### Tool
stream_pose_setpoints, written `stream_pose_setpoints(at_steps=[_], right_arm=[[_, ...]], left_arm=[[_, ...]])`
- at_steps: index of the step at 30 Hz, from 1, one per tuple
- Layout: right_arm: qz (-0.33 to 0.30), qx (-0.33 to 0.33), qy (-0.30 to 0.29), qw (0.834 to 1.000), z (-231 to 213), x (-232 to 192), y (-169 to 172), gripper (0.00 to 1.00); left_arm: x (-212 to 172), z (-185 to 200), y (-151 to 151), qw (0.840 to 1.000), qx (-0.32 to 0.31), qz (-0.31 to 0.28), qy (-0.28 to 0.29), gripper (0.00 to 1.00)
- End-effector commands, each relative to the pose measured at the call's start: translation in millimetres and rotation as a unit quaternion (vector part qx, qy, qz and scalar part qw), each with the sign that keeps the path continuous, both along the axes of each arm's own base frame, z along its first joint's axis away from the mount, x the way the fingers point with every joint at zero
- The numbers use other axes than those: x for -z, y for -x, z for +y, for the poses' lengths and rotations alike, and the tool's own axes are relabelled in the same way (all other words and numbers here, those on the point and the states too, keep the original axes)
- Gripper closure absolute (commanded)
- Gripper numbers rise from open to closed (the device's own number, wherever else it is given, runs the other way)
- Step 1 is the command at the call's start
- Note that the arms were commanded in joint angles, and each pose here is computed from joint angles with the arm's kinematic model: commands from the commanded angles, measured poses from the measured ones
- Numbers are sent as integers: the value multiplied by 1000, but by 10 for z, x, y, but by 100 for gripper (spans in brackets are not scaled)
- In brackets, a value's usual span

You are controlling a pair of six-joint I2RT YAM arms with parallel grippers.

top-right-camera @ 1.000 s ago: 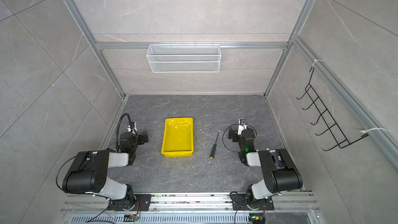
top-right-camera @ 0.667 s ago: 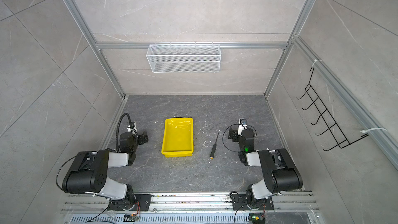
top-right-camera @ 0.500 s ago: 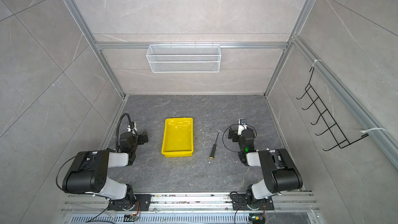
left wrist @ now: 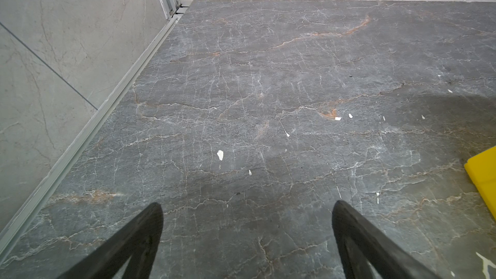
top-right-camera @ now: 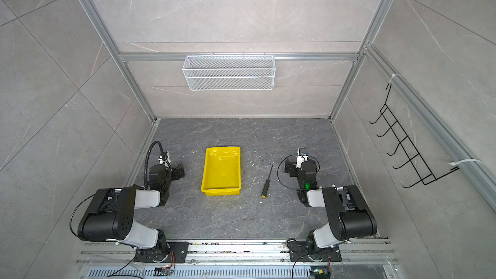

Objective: Put the screwdriver in the bin
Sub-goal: 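Raise both arms from rest and move the right gripper toward the screwdriver, then lower the right gripper over the screwdriver handle while the left arm draws back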

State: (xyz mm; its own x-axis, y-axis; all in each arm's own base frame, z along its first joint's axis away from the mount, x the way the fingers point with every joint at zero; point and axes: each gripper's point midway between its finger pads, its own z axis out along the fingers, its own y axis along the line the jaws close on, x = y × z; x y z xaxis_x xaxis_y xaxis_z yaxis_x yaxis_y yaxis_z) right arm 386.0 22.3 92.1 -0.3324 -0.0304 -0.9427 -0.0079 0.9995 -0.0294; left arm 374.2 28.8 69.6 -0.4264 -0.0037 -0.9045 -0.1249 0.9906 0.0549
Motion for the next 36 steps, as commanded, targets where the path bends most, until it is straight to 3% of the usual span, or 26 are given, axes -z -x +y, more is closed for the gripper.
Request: stream_pose_setpoints(at_steps=[1,10,14,17,22,25,27,28,30,32,36], right_arm=[[1,-10,4,1000,46,-15,-38,1],[-5,1,17,1000,49,-39,-9,1],[-48,32,53,997,70,-332,174,1],[-49,33,70,996,217,-500,317,1],[-70,23,-10,997,310,-969,540,1],[-5,55,-64,996,253,-1158,651,1],[71,127,-88,985,79,-1237,792,1],[105,179,-89,974,-56,-1218,888,1],[165,337,-99,922,-429,-1113,1204,0],[186,277,-72,940,-261,-1108,952,0],[185,222,-98,952,-36,-1039,774,0]], left_arm=[[-156,-3,-97,1000,2,-25,10,0],[-205,-101,-59,999,22,-40,-3,0],[-305,-137,1,998,26,-55,-13,0],[-373,-171,-23,999,23,-23,-21,0],[-488,-231,-127,996,-9,86,-13,0],[-626,-564,-132,994,38,98,-32,0],[-779,-752,-61,993,50,91,-54,0],[-841,-813,-25,994,53,85,-52,0],[-920,-1026,89,992,101,78,-9,0],[-1022,-1078,173,992,102,71,35,0],[-1117,-869,335,992,25,112,59,0]])
